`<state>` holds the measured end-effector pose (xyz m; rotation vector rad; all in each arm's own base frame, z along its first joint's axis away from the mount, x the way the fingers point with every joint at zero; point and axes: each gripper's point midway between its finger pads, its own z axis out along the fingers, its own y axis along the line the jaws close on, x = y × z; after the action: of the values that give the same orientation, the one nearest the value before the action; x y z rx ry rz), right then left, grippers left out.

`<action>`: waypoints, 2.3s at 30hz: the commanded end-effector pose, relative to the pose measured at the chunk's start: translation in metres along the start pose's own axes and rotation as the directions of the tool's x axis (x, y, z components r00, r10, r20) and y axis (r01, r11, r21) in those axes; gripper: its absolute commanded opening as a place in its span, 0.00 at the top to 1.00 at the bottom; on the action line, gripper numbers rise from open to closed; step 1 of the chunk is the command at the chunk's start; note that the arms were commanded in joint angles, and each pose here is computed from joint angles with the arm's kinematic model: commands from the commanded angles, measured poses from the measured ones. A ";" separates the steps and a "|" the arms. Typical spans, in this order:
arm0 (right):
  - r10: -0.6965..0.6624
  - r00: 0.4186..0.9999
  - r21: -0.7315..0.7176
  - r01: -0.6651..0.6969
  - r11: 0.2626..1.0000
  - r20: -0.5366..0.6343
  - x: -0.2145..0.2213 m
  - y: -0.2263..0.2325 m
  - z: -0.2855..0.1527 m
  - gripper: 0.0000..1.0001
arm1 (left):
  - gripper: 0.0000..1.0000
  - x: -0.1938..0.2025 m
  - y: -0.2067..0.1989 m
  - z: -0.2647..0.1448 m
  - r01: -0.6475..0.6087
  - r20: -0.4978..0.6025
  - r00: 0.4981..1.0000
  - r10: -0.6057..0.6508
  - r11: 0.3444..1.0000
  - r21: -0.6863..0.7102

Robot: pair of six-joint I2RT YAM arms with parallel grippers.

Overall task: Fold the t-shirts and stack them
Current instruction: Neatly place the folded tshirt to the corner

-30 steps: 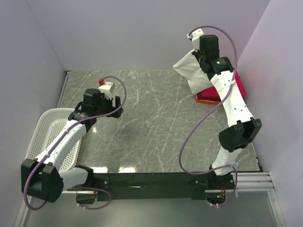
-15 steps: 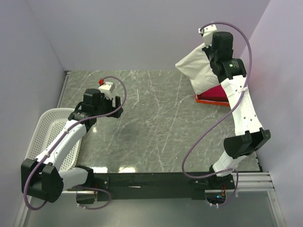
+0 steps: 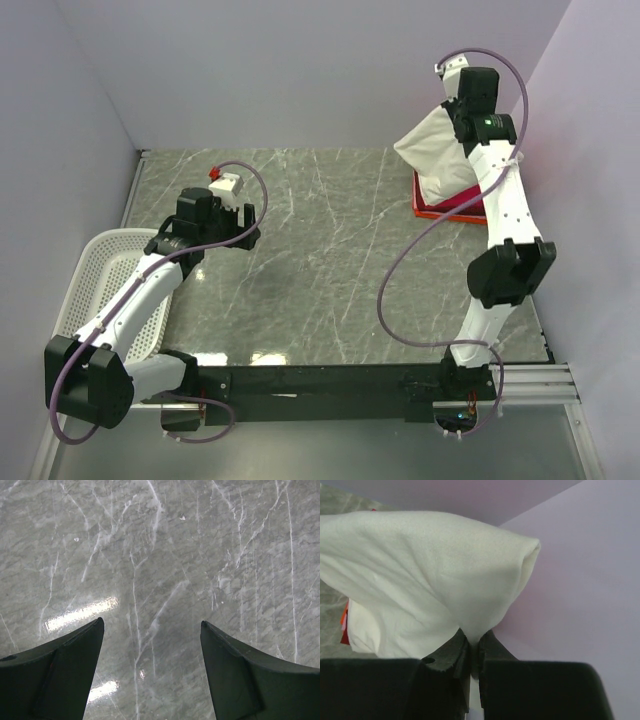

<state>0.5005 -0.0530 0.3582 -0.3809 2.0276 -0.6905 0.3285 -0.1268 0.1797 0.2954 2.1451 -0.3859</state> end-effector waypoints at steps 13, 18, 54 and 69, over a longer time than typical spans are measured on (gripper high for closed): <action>0.007 0.998 0.217 0.006 0.976 -0.055 0.020 -0.057 0.071 1.00 | 0.17 -0.016 -0.004 -0.004 -0.031 0.051 0.998 0.031 0.999 0.010; 0.006 0.996 0.254 0.018 0.967 -0.094 0.035 -0.062 0.081 1.00 | 0.17 -0.016 -0.004 -0.003 -0.032 0.050 0.998 0.032 0.999 0.009; -0.018 0.975 0.029 0.025 0.999 -0.222 0.103 0.038 0.076 0.66 | 0.16 -0.023 -0.010 -0.010 -0.034 0.089 0.996 0.030 0.999 0.035; -0.311 0.903 -0.132 0.284 0.950 -0.295 0.149 0.132 0.093 0.67 | 0.17 -0.019 -0.009 -0.006 -0.033 0.069 0.997 0.031 0.999 0.038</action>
<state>0.5003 -0.0603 0.1273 -0.6646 2.3723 -0.8916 0.3276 -0.1285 0.1886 0.3040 2.1131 -0.3935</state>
